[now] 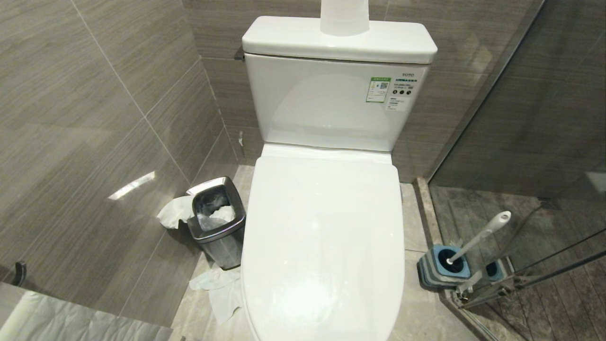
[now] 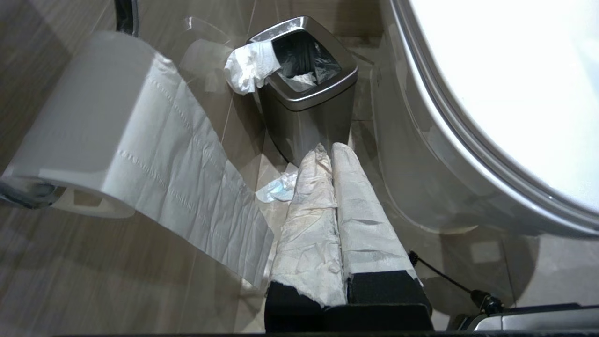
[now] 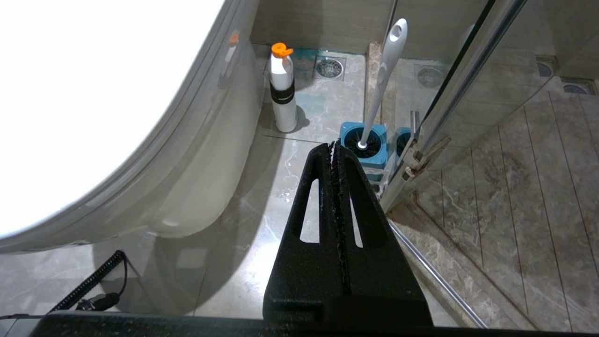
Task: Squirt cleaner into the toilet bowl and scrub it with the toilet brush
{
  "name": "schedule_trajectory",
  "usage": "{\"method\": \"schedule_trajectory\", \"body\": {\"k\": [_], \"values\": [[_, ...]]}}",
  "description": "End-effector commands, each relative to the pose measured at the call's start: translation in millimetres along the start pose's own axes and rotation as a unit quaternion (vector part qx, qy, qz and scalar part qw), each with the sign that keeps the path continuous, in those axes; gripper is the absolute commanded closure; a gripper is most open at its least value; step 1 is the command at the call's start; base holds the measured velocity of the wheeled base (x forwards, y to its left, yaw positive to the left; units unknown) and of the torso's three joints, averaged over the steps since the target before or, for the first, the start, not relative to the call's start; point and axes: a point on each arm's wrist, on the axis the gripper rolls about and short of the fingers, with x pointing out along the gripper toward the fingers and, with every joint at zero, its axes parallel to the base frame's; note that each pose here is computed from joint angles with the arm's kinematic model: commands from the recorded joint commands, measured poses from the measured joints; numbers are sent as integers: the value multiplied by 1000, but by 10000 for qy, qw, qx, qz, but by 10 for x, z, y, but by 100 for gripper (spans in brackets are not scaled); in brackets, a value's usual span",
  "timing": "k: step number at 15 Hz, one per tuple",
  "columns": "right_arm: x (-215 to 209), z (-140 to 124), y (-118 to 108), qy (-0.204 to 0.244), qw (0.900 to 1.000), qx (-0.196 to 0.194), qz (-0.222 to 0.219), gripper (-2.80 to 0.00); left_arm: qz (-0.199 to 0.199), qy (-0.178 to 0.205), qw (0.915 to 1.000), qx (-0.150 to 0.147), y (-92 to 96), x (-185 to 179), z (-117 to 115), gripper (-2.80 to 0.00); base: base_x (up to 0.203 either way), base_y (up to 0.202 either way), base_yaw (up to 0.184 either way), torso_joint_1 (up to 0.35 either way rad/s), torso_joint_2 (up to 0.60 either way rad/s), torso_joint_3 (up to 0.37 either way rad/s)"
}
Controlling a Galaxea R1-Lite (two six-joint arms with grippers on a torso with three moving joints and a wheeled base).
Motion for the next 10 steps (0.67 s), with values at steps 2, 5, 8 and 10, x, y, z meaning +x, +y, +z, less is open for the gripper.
{"method": "schedule_trajectory", "body": {"k": [2, 5, 8, 10], "values": [[0, 0, 0, 2, 10000, 1, -3, 0, 139, -29, 9995, -279, 7, 0, 8, 0, 0, 0, 0, 0, 0, 0], [0, 0, 0, 2, 10000, 1, 2, 0, 140, -39, 9995, -295, 7, 4, 6, 0, 0, 0, 0, 0, 0, 0], [0, 0, 0, 2, 10000, 1, 2, 0, 140, -45, 9995, -295, 7, 3, 8, 0, 0, 0, 0, 0, 0, 0], [0, 0, 0, 2, 10000, 1, -5, 0, 140, -44, 9995, -295, 7, 3, 7, 0, 0, 0, 0, 0, 0, 0]]}}
